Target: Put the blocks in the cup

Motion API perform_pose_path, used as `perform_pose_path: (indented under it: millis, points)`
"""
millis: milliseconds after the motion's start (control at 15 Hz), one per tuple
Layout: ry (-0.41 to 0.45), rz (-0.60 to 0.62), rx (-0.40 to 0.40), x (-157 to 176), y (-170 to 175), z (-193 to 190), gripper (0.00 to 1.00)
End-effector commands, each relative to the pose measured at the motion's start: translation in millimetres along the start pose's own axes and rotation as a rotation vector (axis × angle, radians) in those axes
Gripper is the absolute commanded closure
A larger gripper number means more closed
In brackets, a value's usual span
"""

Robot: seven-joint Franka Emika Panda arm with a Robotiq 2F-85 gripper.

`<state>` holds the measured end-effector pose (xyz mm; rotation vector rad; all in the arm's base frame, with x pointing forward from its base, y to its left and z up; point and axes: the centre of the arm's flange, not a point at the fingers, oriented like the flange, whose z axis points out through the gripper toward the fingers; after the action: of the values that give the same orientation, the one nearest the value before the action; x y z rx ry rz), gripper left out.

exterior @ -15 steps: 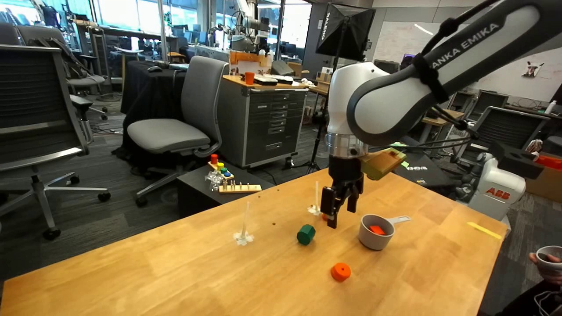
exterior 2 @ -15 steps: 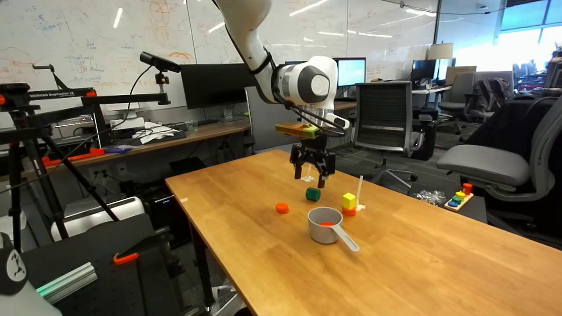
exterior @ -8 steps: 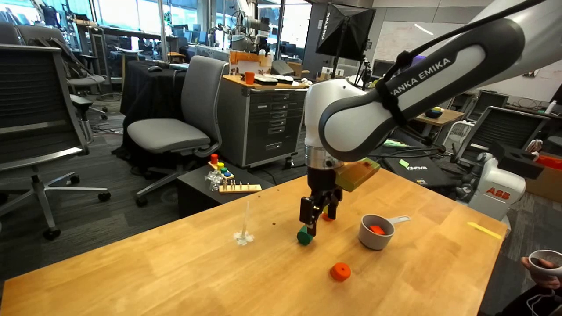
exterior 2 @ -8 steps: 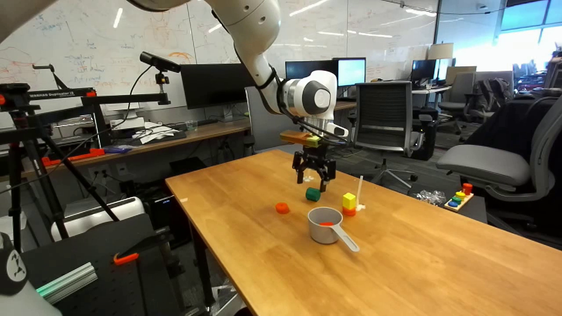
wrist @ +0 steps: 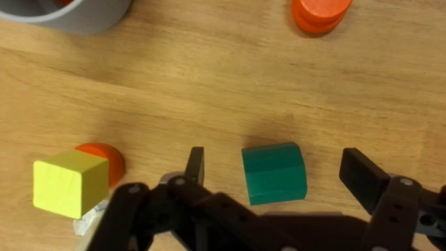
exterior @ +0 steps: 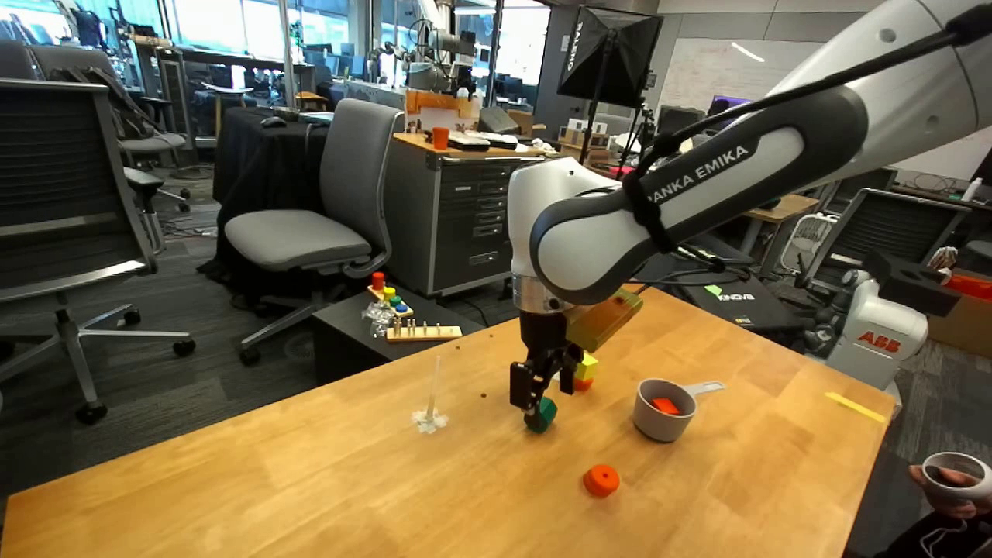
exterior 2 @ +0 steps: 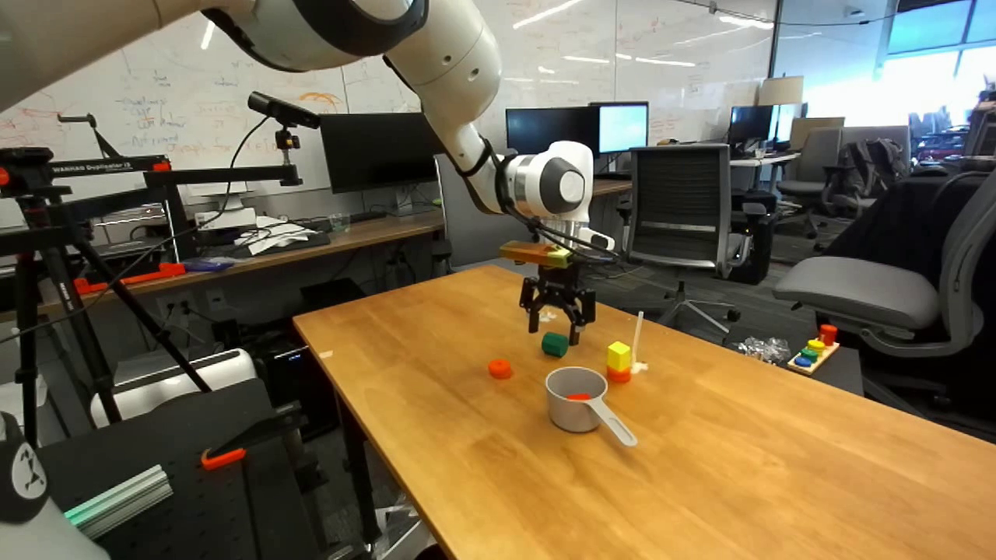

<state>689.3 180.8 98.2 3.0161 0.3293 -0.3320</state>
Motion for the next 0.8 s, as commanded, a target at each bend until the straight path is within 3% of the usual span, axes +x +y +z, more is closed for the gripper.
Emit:
perform_pose_path:
  millis: [0,133,533,733]
  points:
    - [-0.006,-0.016,-0.041,29,-2,4,0.25]
    - [-0.004,-0.025,-0.049,29,-3,8,0.34]
    - [-0.001,-0.021,-0.041,28,-3,10,0.82]
    - [0.016,-0.015,-0.027,12,4,-9,0.82]
